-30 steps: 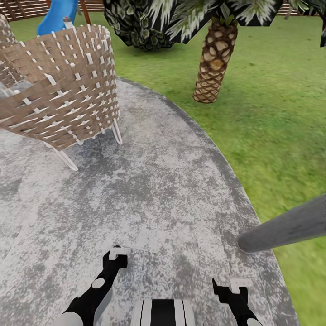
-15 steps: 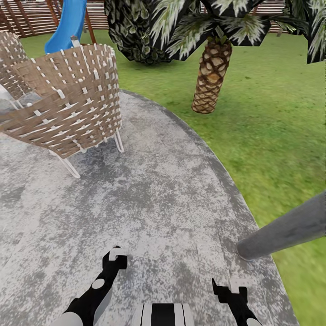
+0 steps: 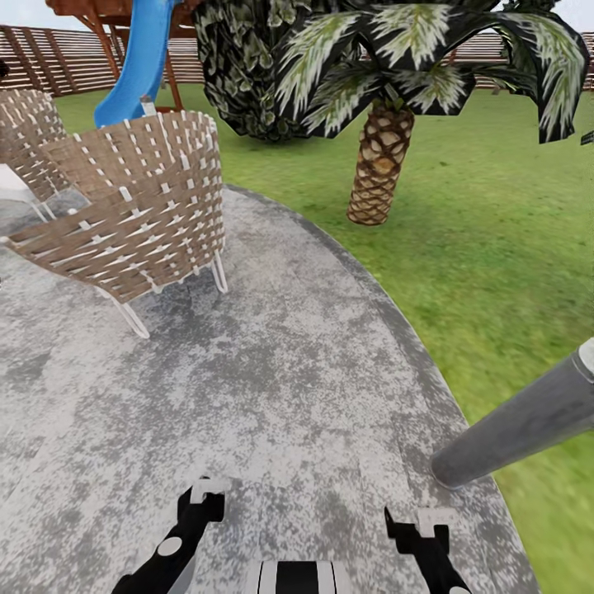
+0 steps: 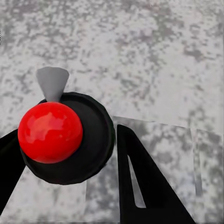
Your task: Pick up the pesticide atomizer in the garden and spray insectifuge to fully cover both potted plants in the garden.
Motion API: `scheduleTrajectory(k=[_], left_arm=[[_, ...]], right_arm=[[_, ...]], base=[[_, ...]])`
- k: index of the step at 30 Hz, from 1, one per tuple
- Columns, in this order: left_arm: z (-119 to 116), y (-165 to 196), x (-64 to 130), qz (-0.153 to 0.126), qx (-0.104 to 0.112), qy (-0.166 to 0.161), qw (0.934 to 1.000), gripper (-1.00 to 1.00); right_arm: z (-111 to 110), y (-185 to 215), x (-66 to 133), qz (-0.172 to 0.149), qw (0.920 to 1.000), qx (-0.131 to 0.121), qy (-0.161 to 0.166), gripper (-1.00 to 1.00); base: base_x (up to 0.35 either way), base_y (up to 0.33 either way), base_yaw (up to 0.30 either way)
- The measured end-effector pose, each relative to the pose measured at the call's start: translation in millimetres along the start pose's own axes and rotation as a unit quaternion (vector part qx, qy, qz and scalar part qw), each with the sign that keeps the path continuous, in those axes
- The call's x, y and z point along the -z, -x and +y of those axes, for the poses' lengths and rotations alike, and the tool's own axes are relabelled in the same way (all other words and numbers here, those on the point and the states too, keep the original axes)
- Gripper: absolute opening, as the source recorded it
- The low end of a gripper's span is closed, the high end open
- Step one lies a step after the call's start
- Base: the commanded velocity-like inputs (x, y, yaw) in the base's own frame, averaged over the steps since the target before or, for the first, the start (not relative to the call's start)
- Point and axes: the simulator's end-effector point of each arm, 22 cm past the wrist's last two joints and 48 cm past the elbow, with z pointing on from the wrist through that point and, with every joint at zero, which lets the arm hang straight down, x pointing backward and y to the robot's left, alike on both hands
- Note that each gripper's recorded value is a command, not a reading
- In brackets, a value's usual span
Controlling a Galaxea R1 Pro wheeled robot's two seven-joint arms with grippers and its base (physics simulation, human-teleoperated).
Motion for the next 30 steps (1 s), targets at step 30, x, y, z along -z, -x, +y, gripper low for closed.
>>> scheduleTrajectory(k=[30], left_arm=[[15, 36, 48.5, 0.006, -0.001, 0.012, 0.9999, -1.0]], right_arm=[[-3, 31, 40.7, 0.012, 0.9999, 0.0, 0.0, 1.0]], base=[[0.0, 0.0, 0.0]])
